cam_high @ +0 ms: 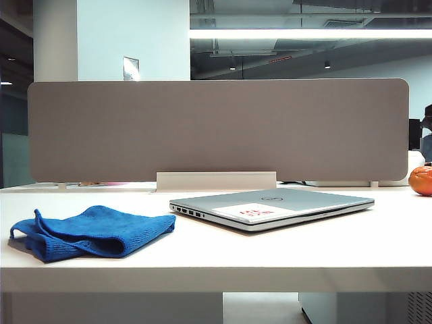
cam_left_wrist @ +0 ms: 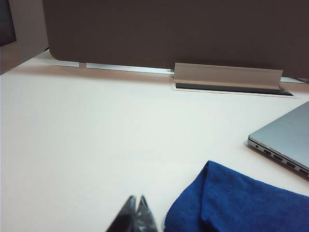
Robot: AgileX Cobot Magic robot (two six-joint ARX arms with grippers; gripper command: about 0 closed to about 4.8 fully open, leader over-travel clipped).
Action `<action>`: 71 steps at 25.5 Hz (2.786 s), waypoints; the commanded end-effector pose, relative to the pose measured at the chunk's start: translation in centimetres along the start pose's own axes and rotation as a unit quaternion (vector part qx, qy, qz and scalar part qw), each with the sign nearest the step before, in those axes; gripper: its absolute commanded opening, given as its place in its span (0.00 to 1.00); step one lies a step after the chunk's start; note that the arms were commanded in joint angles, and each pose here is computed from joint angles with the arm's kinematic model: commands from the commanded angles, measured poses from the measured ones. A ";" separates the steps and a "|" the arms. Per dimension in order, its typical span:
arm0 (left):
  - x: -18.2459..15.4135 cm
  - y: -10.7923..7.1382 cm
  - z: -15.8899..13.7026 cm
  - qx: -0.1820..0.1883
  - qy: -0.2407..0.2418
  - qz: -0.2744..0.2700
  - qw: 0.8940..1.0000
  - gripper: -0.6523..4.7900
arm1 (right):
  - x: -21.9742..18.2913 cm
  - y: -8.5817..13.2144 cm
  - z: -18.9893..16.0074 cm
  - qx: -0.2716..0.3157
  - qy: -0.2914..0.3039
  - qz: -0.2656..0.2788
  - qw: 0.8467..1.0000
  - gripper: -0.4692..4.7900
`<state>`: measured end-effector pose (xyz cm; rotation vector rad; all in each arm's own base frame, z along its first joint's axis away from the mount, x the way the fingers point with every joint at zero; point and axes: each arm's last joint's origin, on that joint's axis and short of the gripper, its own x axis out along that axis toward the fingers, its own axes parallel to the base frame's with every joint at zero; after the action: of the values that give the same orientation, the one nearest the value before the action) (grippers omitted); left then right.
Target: Pick up the blue rag and put it over the laptop.
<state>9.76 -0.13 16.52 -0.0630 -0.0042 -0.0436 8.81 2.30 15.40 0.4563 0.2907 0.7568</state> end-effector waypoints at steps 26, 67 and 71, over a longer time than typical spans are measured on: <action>-0.1 -0.6 6.4 -0.037 -0.005 -0.036 0.999 0.11 | 0.0 0.0 0.0 0.002 -0.005 0.003 1.000 0.09; 14.4 -0.6 1.6 -0.110 0.379 -0.115 0.911 0.11 | 0.0 0.0 0.0 0.001 -0.006 0.001 1.000 0.09; 14.5 -0.9 1.3 -0.110 0.388 -0.119 0.907 0.11 | 0.0 0.0 0.0 0.001 -0.006 0.001 1.000 0.09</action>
<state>24.13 -1.36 17.65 -0.2676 0.8098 -0.2991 8.81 2.30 15.42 0.4683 0.2934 0.7550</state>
